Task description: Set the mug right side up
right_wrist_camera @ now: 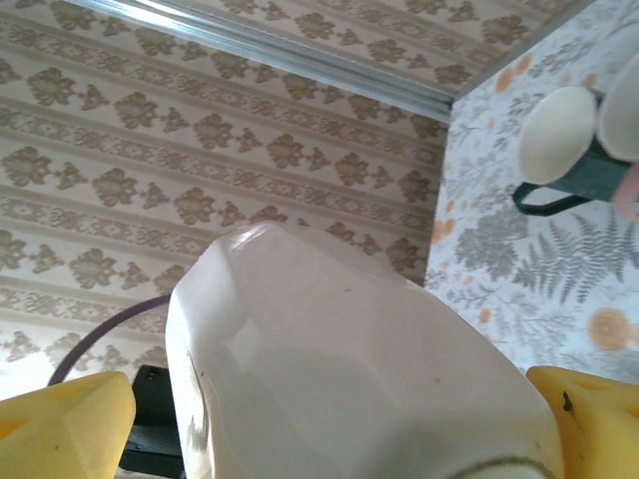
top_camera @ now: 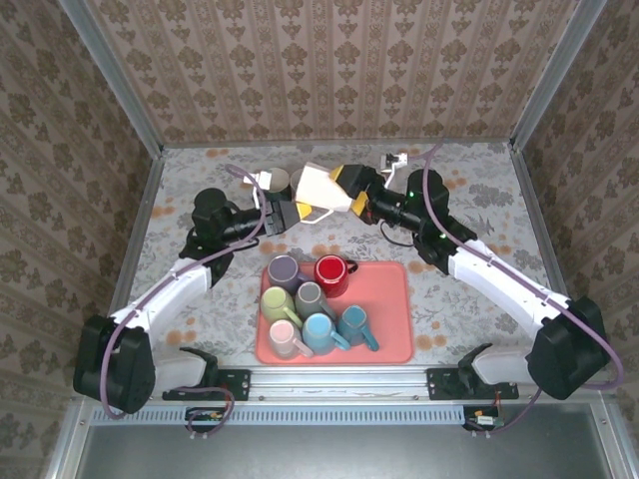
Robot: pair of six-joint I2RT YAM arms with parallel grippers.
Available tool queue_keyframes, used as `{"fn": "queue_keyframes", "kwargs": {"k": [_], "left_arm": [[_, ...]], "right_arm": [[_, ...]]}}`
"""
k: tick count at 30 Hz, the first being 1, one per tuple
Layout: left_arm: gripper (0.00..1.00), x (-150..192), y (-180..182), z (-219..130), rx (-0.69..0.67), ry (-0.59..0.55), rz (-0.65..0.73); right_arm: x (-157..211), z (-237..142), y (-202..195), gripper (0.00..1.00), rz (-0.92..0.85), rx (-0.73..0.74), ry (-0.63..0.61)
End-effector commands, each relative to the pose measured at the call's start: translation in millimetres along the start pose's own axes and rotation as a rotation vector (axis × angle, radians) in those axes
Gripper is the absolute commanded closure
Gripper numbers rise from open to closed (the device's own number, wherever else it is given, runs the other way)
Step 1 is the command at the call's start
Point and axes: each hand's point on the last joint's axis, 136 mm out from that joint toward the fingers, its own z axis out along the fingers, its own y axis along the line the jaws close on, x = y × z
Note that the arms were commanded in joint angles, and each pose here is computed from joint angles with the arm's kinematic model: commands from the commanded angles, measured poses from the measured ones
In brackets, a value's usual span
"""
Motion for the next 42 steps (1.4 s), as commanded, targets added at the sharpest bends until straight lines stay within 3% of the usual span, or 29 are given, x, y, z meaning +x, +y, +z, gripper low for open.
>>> {"fn": "queue_keyframes", "kwargs": {"k": [1,6,10,15,19,23,30,42], "left_arm": [[1.0,-22,-16,0,-0.023,-0.053,0.124],[1.0,-24,-10,8,-0.059,-0.043,0.138],[1.0,-24,2,17,-0.153,-0.013,0.185],[1.0,-16,41,42,-0.51,0.145,0.351],[1.0,-21,82,55,-0.798,0.24,0.436],[1.0,-26,111,74,-0.95,0.293,0.478],[1.0,-40,157,89,-1.203,0.296,0.507],[1.0,-39,209,109,-1.323,0.297,0.462]], "right_arm": [[-16,-18,-5,0.0,-0.057,0.033,-0.071],[-26,-32,-25,0.0,-0.096,0.138,-0.093],[-42,-65,-61,0.0,-0.222,0.416,-0.125],[-58,-111,-90,0.0,-0.34,0.676,-0.182],[-66,-131,-96,0.0,-0.374,0.739,-0.23],[-64,-141,-98,0.0,-0.348,0.782,-0.217],[-52,-144,-90,0.0,-0.352,0.7,-0.203],[-33,-140,-96,0.0,-0.36,0.642,-0.13]]}}
